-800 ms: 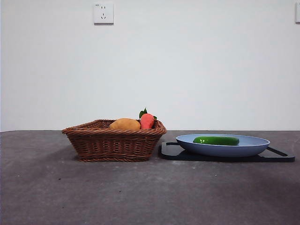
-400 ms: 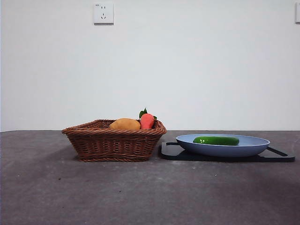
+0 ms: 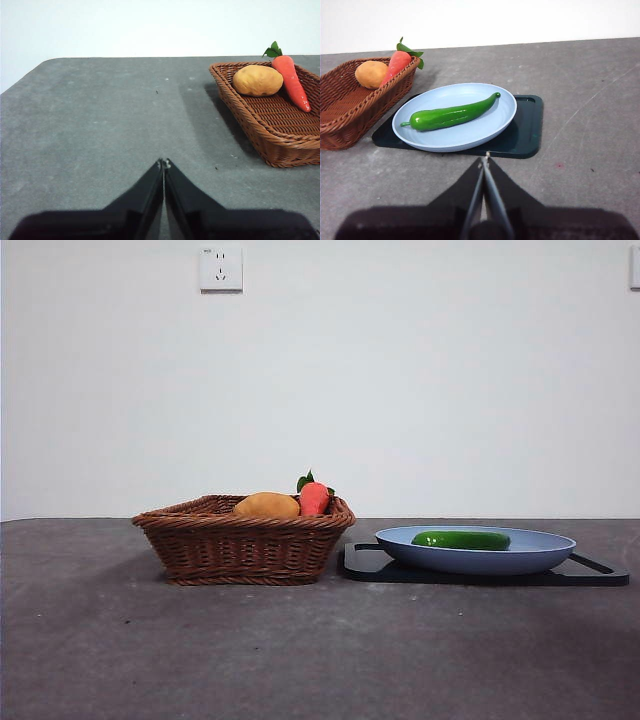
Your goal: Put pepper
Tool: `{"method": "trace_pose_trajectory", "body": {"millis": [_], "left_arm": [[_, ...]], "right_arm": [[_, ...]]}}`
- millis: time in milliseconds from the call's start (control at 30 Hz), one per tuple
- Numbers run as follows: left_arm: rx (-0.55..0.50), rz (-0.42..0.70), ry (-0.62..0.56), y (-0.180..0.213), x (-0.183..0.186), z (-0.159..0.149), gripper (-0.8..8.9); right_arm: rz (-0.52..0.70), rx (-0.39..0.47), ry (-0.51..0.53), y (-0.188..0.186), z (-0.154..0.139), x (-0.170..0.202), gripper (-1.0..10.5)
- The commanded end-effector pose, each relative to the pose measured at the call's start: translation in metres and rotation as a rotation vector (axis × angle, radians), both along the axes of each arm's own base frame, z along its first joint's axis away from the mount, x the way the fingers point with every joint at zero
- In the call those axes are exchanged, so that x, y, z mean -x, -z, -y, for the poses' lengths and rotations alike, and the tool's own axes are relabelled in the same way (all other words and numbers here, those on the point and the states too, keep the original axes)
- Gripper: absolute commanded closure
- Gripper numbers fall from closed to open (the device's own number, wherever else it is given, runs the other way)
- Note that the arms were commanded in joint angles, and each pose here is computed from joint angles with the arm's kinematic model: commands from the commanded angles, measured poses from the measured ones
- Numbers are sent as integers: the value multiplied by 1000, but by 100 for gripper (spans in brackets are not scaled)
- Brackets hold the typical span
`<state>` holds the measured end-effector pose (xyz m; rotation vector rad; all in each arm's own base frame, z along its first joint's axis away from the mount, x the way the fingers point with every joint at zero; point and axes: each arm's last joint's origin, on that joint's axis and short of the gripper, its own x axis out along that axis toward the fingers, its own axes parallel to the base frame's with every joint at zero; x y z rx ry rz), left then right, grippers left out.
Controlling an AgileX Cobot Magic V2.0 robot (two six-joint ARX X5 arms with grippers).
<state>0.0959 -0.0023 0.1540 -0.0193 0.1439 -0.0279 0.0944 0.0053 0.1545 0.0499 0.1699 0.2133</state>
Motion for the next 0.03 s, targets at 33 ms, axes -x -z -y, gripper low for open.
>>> {"method": "trace_pose_trajectory", "body": {"millis": [33], "left_arm": [[4,3,-7,2,0,0,805]], "right_arm": [[-11,-6,3,4,0,0,936]]}}
